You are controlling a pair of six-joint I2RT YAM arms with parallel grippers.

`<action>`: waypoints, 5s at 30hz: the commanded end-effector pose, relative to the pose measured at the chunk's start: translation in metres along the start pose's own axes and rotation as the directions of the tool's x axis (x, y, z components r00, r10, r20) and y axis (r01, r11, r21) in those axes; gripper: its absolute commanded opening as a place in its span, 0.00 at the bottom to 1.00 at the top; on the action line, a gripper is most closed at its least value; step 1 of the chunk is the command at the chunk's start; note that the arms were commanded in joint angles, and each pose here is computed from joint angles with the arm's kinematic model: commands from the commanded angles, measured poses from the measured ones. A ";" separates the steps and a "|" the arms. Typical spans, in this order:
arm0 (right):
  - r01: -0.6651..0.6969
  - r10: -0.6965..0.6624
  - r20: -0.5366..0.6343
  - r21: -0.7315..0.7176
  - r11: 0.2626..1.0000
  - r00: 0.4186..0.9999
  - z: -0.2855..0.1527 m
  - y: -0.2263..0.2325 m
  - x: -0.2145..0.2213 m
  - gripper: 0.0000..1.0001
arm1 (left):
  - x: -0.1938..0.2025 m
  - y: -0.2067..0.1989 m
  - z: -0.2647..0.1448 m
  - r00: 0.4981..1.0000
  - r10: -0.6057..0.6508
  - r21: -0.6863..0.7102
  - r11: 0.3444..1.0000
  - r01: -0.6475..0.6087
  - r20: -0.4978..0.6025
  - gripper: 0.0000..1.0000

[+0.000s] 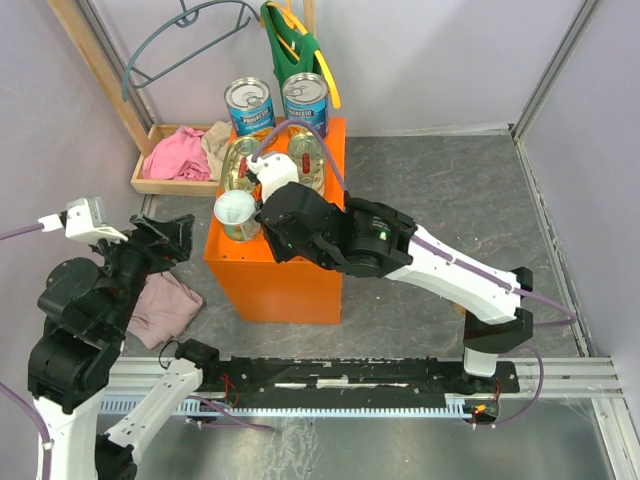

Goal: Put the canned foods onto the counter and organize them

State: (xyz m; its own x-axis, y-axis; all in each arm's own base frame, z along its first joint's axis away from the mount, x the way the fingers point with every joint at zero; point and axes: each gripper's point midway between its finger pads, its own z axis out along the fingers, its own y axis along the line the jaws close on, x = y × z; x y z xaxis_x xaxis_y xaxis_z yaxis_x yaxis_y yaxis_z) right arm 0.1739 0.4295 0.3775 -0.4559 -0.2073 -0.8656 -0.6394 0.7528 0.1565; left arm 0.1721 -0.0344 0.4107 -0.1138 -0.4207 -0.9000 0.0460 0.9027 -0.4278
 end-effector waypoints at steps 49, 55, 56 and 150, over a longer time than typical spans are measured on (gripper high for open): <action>-0.564 0.839 0.232 0.819 0.105 0.493 -0.105 -0.407 0.251 1.00 | -0.065 -0.036 0.061 0.984 0.093 -0.027 0.996 -0.089 0.153 0.88; -0.554 0.881 0.230 0.831 0.043 0.413 -0.110 -0.398 0.287 0.99 | -0.063 -0.036 0.060 0.985 0.083 -0.017 0.997 -0.081 0.151 0.89; -0.550 0.885 0.228 0.834 0.038 0.407 -0.111 -0.396 0.292 1.00 | -0.063 -0.036 0.060 0.985 0.082 -0.017 0.997 -0.080 0.150 0.89; -0.206 0.153 0.157 0.426 0.881 0.976 -0.131 -0.197 -0.042 0.01 | -0.054 -0.067 0.065 0.996 0.021 0.113 0.993 -0.031 0.085 0.89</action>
State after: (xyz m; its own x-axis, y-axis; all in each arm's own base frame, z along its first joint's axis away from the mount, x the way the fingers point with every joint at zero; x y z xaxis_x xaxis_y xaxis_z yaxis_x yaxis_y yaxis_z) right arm 0.2492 0.2094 0.4136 -0.5306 0.0695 -0.8448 -0.1674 0.9684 0.1848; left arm 0.2395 -0.0721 0.4700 -0.0436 -0.3619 -0.9312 0.1316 0.9219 -0.3644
